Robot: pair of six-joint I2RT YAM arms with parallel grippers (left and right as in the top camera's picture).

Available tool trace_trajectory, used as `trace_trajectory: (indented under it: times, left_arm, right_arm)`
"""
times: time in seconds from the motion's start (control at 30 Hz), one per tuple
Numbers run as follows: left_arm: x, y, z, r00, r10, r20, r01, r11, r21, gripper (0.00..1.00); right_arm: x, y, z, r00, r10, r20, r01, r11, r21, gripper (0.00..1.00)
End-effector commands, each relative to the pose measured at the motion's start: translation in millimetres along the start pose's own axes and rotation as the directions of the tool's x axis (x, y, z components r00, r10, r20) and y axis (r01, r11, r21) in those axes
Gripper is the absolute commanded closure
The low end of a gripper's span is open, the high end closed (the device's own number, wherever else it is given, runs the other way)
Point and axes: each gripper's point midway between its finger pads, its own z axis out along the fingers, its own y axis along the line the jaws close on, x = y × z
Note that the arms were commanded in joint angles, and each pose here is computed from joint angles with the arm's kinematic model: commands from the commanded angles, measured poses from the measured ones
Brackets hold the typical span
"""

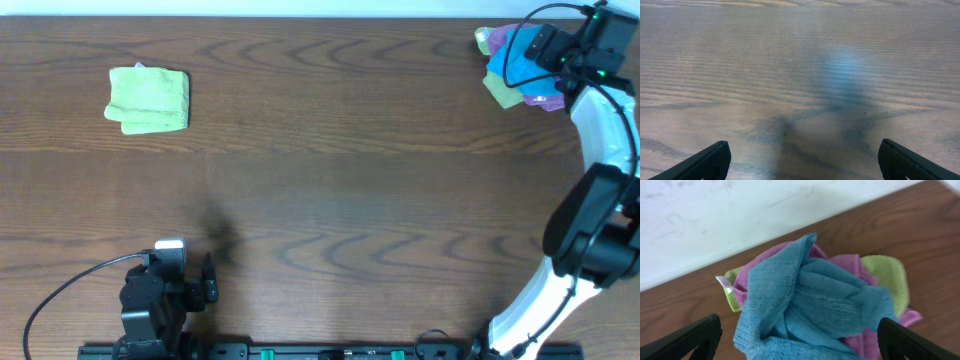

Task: Fold the cloth
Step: 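Lower the right gripper onto the pile and grasp the blue cloth, then pull the blue cloth off the pile toward the table center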

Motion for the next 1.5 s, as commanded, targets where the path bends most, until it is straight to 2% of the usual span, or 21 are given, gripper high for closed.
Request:
trace_trajectory:
  times: [0.0,0.4,0.57,0.67,0.8,0.83,0.93,1.03,1.3,1.47]
  left_arm:
    - [24,0,9,0.997,0.004,-0.077,-0.004,1.0,-0.001,0.05]
    - [24,0,9,0.997,0.004,-0.077,-0.004,1.0,-0.001,0.05]
    - [24,0,9,0.997,0.004,-0.077,-0.004,1.0,-0.001,0.05]
    - [24,0,9,0.997,0.004,-0.077,-0.004,1.0,-0.001,0.05]
    - [24,0,9,0.997,0.004,-0.077,-0.004,1.0,-0.002,0.05]
    - [24,0,9,0.997,0.004,-0.077,-0.004,1.0,-0.002,0.05]
    - [24,0,9,0.997,0.004,-0.077,-0.004,1.0,-0.001,0.05]
    - [24,0,9,0.997,0.004,-0.077,-0.004,1.0,-0.002,0.05]
    - [24,0,9,0.997,0.004,-0.077,-0.004,1.0,-0.001,0.05]
    - [24,0,9,0.997,0.004,-0.077,-0.004,1.0,-0.001,0.05]
  right_arm:
    - [10,1,15,0.998,0.054,-0.032,-0.055,0.998,-0.028,0.01]
    - [53,6,44,0.989,0.067,-0.132,-0.076,0.995,-0.058,0.01]
    - [70,9,54,0.982,0.074,-0.173,-0.088,0.993,-0.074,0.07]
    - [75,11,56,0.98,0.071,-0.185,-0.087,0.993,-0.081,0.17]
    - [73,17,55,0.982,0.064,-0.179,-0.082,0.992,-0.093,0.46]
    - [72,18,55,0.982,0.064,-0.178,-0.082,0.992,-0.095,0.58]
    - [63,27,46,0.985,0.059,-0.165,-0.079,0.989,-0.123,0.83]
    - [42,33,28,0.99,0.05,-0.13,-0.068,0.988,-0.138,0.98]
    - [-8,45,-50,0.998,-0.004,-0.07,-0.006,0.988,-0.152,0.99]
    - [-8,68,-102,0.989,-0.102,-0.105,0.081,0.979,-0.185,0.99]
